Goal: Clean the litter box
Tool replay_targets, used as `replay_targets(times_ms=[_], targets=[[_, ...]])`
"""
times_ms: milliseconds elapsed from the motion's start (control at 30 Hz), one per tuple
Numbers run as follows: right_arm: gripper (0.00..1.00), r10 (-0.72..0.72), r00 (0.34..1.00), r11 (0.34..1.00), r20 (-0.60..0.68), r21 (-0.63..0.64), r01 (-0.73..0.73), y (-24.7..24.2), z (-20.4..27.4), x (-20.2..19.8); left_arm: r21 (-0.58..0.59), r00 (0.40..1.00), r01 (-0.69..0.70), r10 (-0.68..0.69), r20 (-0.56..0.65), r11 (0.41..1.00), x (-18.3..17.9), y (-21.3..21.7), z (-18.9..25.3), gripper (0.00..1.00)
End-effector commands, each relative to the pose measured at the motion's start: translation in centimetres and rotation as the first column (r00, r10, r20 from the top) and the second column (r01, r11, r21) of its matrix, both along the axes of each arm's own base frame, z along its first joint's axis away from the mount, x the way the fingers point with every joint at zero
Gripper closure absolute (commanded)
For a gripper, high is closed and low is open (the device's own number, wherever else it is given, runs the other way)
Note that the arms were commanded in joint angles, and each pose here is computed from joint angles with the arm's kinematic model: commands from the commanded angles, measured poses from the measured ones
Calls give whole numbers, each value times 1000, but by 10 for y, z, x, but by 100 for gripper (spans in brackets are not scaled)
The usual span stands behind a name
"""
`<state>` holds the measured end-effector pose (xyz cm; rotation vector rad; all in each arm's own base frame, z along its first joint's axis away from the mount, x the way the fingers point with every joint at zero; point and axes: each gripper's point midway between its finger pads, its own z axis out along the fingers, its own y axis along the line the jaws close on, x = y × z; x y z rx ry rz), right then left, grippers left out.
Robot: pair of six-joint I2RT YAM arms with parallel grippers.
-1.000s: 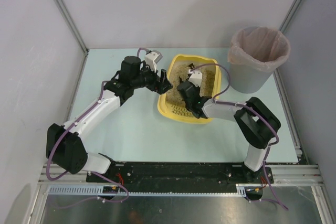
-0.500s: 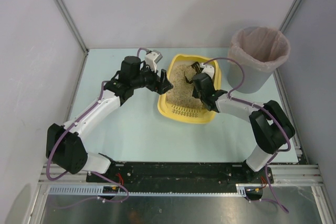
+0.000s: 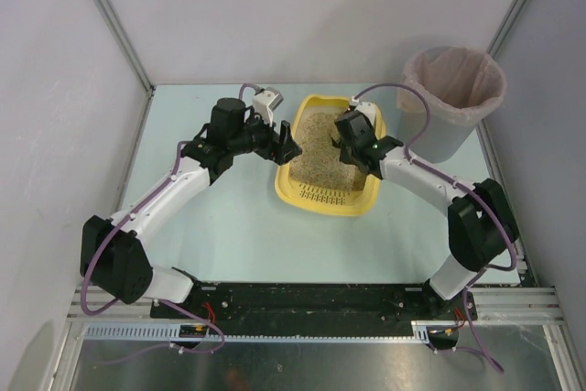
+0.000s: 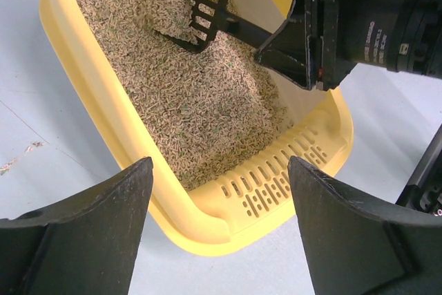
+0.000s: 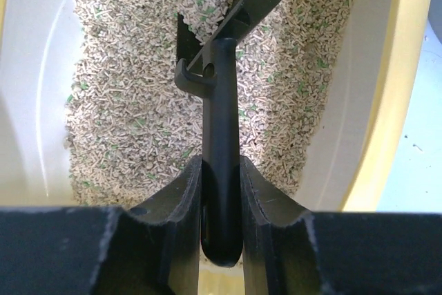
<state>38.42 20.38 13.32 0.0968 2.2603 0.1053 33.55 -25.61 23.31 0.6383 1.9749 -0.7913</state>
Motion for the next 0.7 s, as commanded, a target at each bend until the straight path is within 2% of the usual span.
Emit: replay_targets(times_ms=[0,100,167,267,367,533,667], targets=[[100,37,993,998,-113,-46,-42,1,13,-10,-36,1000,7,-6,25,999,-3,0,18,17],[100,159,976,971,-148,-153,-182,15,12,-23,-46,1000,17,-16,21,999,-5,-2,19,17],[100,152,979,940,-134,-286,-185,10,16,-22,-47,1000,18,-18,20,999,-5,-2,19,17],[100,160,977,886,-138,-416,-204,3,20,-30,-47,1000,16,-15,24,999,-5,-2,20,17],[100,170,982,846,-85,-499,-189,3,36,-34,-44,1000,12,-11,26,999,-4,-1,20,17],[100,168,984,881,-56,-440,-175,0,51,-32,-46,1000,14,-13,24,999,-5,-1,21,18],[100,150,984,948,-95,-268,-170,4,57,-34,-46,1000,13,-12,24,999,-5,-1,20,17]])
